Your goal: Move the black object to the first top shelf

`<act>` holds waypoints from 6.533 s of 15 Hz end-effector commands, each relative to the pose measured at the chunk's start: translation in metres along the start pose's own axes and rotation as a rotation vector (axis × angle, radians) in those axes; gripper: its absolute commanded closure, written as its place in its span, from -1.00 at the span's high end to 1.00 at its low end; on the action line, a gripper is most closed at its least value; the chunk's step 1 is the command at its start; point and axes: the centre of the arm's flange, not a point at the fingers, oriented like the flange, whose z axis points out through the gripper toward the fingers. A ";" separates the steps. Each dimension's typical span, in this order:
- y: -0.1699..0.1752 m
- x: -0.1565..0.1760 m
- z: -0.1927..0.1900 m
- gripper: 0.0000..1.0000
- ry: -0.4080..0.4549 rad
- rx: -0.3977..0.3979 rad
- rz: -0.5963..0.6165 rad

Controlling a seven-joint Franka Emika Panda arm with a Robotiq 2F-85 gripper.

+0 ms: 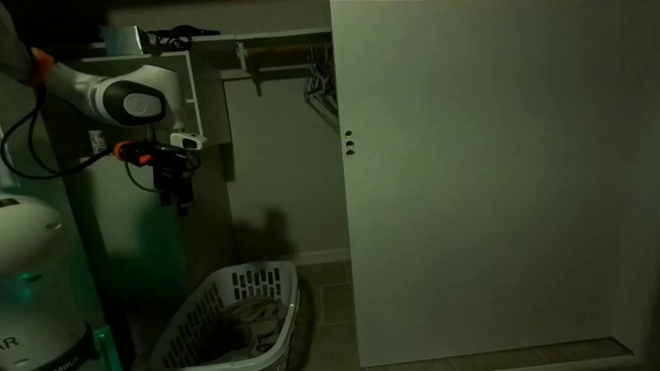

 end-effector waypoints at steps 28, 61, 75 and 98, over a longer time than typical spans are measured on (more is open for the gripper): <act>-0.281 0.045 -0.323 1.00 0.773 -0.059 -0.946; -0.444 0.090 -0.407 1.00 0.982 0.401 -0.963; -0.467 0.131 -0.396 1.00 1.034 0.386 -0.813; -0.438 0.113 -0.413 -0.85 1.015 0.342 -0.814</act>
